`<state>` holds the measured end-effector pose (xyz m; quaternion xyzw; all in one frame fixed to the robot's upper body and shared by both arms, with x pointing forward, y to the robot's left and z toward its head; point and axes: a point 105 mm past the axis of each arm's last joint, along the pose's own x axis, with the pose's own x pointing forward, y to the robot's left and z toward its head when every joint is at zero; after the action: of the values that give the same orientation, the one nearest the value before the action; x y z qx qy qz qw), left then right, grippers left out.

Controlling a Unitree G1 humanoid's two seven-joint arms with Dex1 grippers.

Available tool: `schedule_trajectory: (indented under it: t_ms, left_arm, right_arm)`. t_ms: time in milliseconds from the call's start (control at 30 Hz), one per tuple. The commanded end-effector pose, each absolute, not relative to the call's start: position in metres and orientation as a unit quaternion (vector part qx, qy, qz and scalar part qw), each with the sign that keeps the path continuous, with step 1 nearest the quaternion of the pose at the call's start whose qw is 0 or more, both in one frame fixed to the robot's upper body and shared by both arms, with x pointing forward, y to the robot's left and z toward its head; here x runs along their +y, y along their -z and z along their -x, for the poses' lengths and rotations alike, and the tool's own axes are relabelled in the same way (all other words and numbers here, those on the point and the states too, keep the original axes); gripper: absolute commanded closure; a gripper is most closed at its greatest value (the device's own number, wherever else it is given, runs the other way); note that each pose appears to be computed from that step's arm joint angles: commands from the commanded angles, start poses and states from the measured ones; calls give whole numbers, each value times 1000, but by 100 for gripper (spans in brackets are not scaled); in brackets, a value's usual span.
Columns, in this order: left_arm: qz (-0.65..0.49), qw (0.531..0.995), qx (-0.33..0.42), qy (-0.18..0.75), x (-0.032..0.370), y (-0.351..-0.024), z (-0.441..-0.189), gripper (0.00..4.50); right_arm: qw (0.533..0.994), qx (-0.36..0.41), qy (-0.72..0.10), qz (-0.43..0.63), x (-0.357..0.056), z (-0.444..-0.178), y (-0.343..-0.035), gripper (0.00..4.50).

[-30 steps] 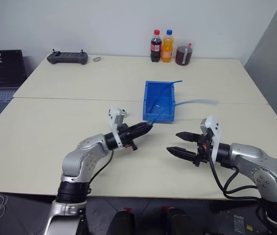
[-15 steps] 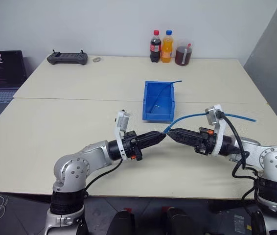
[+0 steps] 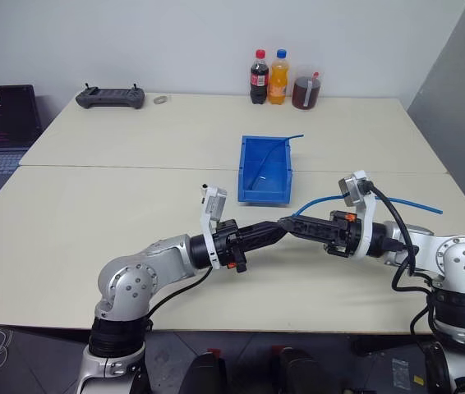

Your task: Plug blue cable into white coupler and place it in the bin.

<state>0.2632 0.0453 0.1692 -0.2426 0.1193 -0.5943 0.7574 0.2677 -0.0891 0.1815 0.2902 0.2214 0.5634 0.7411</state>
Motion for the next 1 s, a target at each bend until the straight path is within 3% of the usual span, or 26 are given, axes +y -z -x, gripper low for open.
schedule_trajectory:
  t_ms: [33,133,367,767,1000]
  left_arm:
    - [237,750,97,610,44,-180,-258,423]
    - [229,751,99,611,45,-179,-258,423]
    - [226,746,102,618,44,-179,-256,423]
    - [221,751,99,615,47,-180,-261,423]
    - [215,756,99,610,48,-177,-261,423]
  right_arm:
    - [728,207,-585,-291,-87,-262,-191,84]
    - [730,208,-582,-292,-89,-265,-190,167]
    - [732,209,-578,-293,-91,-266,-190,167]
    - [728,212,-584,-289,-93,-264,-191,418]
    - [724,216,-591,-283,-91,-262,-190,429]
